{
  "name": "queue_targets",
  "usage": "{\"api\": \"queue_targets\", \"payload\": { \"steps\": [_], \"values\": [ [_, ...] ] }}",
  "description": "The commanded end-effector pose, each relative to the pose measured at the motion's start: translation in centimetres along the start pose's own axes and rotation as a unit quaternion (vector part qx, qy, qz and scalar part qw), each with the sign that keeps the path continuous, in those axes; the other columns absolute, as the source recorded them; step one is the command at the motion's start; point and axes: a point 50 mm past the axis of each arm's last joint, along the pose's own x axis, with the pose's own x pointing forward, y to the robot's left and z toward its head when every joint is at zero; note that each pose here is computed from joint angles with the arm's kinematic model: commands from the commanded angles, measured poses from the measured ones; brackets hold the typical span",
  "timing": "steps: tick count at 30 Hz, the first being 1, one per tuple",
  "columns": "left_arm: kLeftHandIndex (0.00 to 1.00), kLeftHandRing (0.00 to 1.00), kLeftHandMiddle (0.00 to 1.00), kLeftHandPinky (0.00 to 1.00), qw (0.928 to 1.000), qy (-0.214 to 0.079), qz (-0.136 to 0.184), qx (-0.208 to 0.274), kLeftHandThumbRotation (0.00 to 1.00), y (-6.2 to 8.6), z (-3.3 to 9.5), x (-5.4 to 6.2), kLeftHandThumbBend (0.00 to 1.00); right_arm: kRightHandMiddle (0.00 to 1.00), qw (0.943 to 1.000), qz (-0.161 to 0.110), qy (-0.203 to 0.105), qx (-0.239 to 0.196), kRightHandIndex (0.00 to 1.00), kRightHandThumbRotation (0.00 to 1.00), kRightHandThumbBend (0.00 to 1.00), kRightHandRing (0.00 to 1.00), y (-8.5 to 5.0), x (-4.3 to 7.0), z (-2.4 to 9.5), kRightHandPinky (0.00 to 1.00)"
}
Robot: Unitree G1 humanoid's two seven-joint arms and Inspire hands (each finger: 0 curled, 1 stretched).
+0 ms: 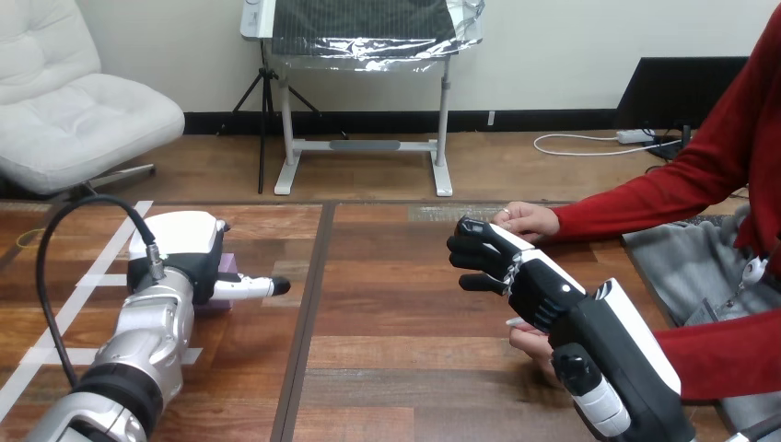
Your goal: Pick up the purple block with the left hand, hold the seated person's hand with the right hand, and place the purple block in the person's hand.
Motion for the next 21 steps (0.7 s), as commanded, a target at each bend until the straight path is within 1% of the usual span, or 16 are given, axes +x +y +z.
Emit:
{"api": "queue_targets", "payload": {
  "steps": [1,5,13,21],
  "values": [
    [0.93,0.97,0.97,1.0,0.998,-0.017,0.055,0.026,0.89,4.2,1.39,0.7,0.84,0.88,0.9989,-0.008,-0.045,-0.011,0.89,1.0,0.94,0.86,-0.5,1.24,1.37,0.81],
    [0.92,0.97,0.96,1.0,0.9981,-0.017,0.053,0.028,0.88,4.25,1.44,0.69,0.83,0.88,0.9989,-0.007,-0.044,-0.011,0.89,1.0,0.95,0.86,-0.51,1.21,1.43,0.82],
    [0.88,0.93,0.93,0.99,0.9982,-0.018,0.049,0.027,0.86,4.18,1.48,0.69,0.82,0.87,0.9988,-0.008,-0.046,-0.013,0.89,1.0,0.95,0.86,-0.48,1.21,1.5,0.82],
    [0.86,0.9,0.91,0.93,0.9987,-0.02,0.038,0.028,0.86,4.09,1.47,0.71,0.82,0.87,0.9988,-0.007,-0.047,-0.013,0.88,1.0,0.95,0.86,-0.45,1.16,1.55,0.81]
  ]
}}
